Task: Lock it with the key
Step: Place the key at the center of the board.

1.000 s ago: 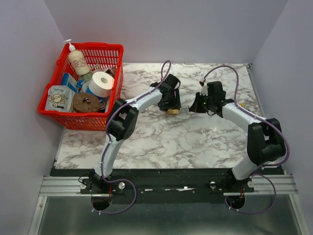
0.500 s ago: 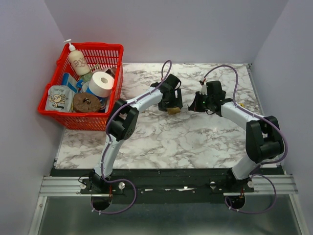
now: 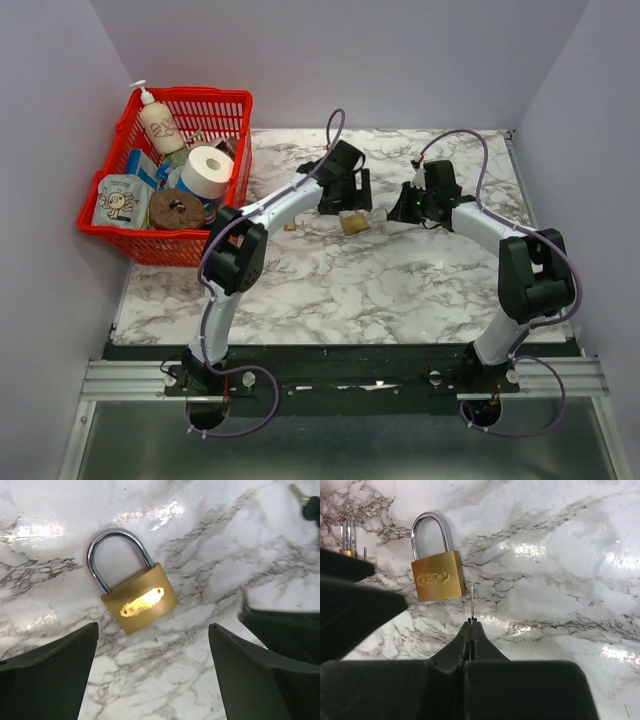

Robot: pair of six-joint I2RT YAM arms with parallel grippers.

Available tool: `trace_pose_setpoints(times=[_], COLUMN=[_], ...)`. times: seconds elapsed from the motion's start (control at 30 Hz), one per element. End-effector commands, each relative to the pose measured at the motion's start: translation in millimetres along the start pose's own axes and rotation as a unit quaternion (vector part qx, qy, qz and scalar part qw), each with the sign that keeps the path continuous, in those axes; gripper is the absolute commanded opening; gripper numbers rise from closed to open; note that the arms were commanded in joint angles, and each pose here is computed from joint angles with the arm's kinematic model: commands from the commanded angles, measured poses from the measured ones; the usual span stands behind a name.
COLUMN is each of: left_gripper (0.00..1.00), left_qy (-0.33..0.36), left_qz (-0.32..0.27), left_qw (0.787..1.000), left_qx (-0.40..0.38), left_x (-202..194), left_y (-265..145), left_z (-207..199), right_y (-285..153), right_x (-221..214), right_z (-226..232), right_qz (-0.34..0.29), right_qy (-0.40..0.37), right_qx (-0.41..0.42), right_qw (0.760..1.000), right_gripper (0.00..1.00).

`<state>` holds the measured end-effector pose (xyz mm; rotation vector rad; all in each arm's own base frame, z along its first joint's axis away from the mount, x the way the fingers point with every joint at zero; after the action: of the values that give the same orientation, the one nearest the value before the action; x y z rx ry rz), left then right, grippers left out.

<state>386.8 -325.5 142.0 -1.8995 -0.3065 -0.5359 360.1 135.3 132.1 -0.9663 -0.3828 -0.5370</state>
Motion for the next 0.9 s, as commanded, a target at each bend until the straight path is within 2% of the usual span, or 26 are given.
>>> trace_pose_setpoints(times=[0.0,0.4,0.87], left_gripper=[0.99,0.99,0.99], left_qy=[0.023,0.021,-0.040], left_qz=[-0.087,-0.116,-0.119], left_qw=[0.995,0.988,0.984], left_qx=[-0.049,-0.100,-0.130], left_x=[31,21,23], left_y=[-76,-149,-172], left_z=[-13,0,6], right_y=[16,54,71], right_x=[8,1,-25], right_z=[3,4,12], right_qz=[0.005,0.049,0.096], right_qy=[0.020,0.034,0.042], right_qx=[0.022,0.015,0.020], right_qw=[1.000,0.998,0.994], right_gripper=[0.01,0.01,0.01])
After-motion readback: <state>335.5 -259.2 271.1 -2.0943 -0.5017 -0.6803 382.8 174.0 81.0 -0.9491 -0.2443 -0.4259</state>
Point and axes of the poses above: each gripper's point midway between its finger pads, its own y axis out along the fingers, its own z axis along the line the jaws close on, x = y × z, the point moved 7 cm from there along -y, back along the fingers, and after that the axes turned 8 degrees about y, right-handed, at the moved point
